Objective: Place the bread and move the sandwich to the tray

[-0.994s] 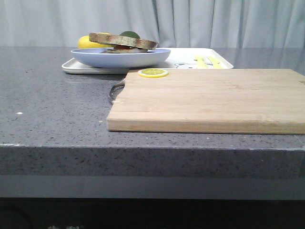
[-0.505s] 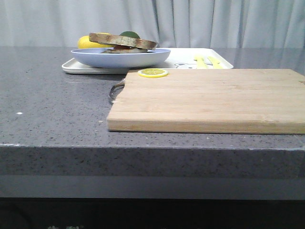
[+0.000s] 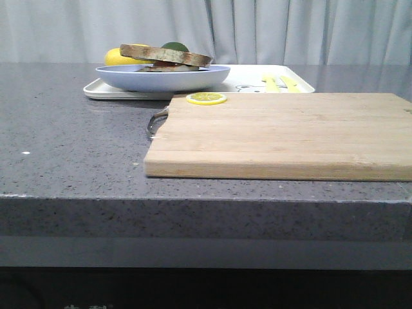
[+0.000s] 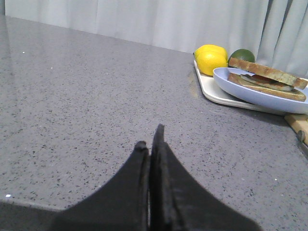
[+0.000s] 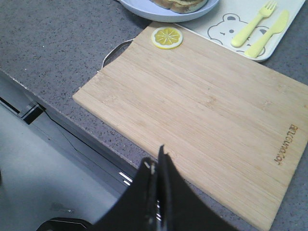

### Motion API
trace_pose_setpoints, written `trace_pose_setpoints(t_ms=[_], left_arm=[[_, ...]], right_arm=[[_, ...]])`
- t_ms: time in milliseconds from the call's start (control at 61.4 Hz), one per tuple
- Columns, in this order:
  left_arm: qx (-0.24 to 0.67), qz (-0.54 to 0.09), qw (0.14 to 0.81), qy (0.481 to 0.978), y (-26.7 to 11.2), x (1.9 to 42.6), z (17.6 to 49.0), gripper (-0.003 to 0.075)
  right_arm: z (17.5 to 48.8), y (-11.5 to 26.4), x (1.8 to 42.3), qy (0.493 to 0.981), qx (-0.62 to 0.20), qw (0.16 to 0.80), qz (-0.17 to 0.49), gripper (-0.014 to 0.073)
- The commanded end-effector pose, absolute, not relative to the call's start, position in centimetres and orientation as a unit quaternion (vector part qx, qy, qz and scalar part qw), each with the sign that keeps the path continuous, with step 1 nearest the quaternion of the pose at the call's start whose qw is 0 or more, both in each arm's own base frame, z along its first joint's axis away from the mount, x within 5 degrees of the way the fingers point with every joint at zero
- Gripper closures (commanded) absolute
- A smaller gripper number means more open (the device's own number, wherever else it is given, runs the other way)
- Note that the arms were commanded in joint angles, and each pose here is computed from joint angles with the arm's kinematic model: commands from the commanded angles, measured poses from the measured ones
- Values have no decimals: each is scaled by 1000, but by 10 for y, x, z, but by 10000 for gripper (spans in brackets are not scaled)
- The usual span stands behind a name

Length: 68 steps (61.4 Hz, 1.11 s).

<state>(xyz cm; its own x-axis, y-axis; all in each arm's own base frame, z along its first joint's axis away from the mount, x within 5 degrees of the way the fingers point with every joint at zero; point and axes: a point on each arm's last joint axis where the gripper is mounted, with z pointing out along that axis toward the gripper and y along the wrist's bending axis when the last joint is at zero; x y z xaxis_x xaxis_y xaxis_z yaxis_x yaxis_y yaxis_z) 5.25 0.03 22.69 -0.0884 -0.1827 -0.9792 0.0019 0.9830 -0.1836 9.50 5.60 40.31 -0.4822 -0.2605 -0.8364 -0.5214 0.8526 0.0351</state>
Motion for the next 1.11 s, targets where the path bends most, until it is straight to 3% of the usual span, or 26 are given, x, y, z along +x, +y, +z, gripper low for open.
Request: trace_pose_setpoints(t_ms=[0, 261, 733, 1092], left_arm=[[-53, -91, 722, 684, -2, 52, 236, 741], [-40, -90, 749, 655, -3, 54, 215, 741], [-49, -98, 738, 666, -3, 54, 212, 741], [-14, -39, 746, 664, -2, 54, 213, 741]], right_arm=[[414, 56, 96, 831, -224, 487, 149, 663], [414, 56, 96, 832, -225, 485, 149, 663], [413, 56, 96, 833, -225, 483, 148, 663], [413, 56, 96, 833, -225, 483, 148, 663]])
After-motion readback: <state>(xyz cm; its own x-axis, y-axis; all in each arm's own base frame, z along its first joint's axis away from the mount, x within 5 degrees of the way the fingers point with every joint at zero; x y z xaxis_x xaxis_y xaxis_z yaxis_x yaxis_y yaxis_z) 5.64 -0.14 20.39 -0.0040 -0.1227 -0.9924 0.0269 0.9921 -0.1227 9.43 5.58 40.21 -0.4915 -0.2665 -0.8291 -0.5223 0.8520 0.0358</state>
